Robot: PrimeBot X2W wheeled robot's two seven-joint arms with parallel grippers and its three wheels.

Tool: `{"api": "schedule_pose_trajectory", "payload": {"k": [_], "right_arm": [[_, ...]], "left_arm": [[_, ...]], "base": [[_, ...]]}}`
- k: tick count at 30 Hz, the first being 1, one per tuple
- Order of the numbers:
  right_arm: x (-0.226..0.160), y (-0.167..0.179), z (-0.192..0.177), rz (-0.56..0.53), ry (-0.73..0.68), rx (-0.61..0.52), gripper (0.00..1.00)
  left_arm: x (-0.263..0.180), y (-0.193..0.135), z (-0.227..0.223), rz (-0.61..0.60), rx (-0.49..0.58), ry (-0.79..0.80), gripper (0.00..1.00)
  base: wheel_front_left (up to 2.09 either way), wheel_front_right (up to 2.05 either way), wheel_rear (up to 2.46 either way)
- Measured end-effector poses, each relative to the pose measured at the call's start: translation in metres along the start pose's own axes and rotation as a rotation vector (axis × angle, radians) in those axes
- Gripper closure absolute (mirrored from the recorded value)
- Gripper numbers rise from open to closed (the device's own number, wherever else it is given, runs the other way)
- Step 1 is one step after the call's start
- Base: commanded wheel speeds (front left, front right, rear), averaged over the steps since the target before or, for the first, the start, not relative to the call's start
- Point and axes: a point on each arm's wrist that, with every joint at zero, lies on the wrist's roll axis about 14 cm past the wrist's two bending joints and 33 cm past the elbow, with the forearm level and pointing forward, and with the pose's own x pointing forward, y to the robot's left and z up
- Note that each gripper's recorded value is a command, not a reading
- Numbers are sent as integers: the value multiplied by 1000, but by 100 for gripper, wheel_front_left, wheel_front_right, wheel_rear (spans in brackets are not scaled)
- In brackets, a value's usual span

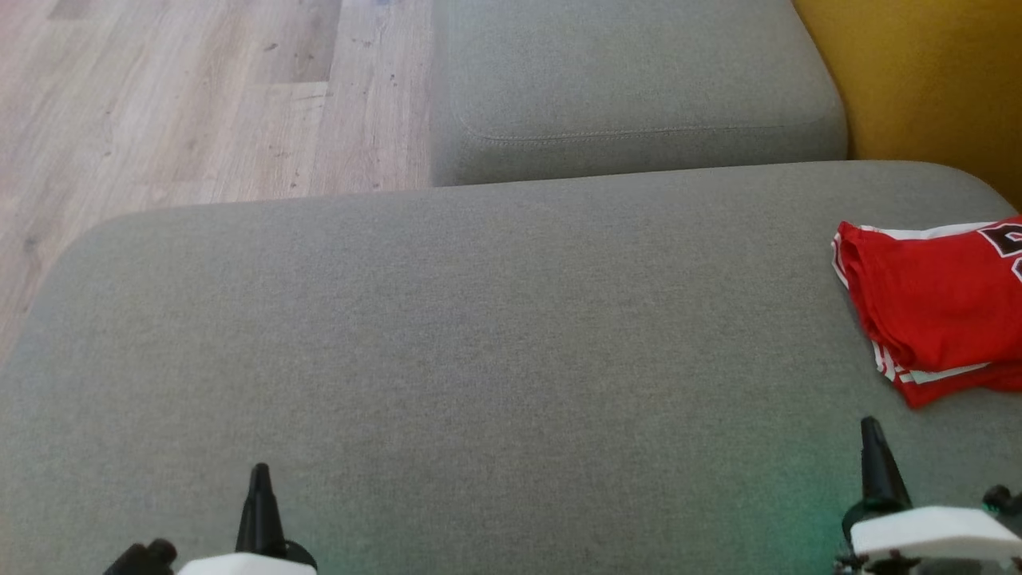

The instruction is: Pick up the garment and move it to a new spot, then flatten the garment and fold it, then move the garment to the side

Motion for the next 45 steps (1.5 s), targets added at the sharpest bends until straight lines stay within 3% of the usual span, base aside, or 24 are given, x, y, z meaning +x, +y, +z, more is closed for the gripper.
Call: {"api": "schedule_pose_trajectory", "payload": {"k": [45], "right_arm": [[31,7,28,19,-45,514,100]], "left_arm": [[38,-5,32,-51,-504,-18,100]], "base": [[0,0,0]]}}
